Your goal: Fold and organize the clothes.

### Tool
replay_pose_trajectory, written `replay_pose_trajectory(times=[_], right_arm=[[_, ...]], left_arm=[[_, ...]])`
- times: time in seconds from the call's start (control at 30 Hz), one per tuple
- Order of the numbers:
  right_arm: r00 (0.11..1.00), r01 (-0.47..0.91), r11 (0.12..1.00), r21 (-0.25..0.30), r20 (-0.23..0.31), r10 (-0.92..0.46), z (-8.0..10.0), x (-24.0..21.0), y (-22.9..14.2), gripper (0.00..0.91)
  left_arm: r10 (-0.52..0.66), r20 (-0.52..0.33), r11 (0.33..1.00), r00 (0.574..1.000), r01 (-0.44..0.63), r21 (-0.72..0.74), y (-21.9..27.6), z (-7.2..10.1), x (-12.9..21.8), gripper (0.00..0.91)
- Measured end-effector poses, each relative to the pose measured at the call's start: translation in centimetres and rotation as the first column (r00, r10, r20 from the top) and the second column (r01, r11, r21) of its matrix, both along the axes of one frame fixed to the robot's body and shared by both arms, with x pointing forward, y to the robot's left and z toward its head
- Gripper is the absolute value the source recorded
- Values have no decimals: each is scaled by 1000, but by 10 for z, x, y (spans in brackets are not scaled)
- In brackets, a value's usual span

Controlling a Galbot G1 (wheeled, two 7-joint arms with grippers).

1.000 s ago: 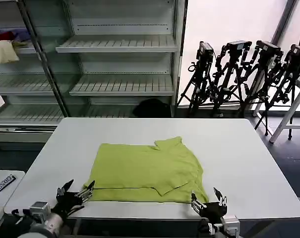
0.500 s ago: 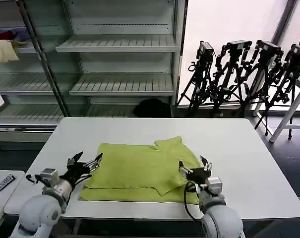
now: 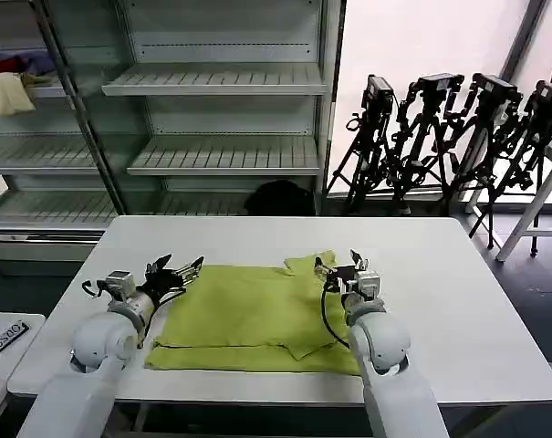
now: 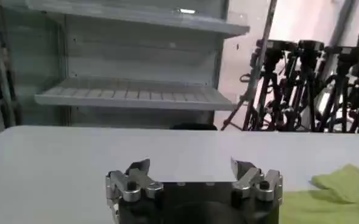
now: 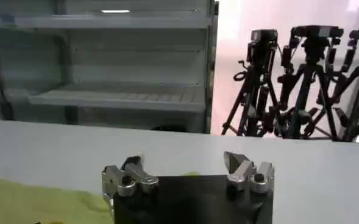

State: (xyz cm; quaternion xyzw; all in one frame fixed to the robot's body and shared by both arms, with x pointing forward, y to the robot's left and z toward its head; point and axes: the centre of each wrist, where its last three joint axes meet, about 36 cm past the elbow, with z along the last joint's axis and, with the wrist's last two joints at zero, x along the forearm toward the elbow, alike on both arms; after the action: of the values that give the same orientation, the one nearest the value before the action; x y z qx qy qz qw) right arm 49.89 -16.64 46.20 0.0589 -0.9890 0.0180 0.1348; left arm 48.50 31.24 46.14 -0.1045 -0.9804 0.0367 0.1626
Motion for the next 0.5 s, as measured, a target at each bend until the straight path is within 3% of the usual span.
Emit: replay_pose_trajectory(times=[0.5], right_arm=[[996, 33, 999, -28, -80, -35, -24, 42, 0, 907]], left_arm=[[4, -86, 997, 996, 2, 73, 2, -26, 44, 907]])
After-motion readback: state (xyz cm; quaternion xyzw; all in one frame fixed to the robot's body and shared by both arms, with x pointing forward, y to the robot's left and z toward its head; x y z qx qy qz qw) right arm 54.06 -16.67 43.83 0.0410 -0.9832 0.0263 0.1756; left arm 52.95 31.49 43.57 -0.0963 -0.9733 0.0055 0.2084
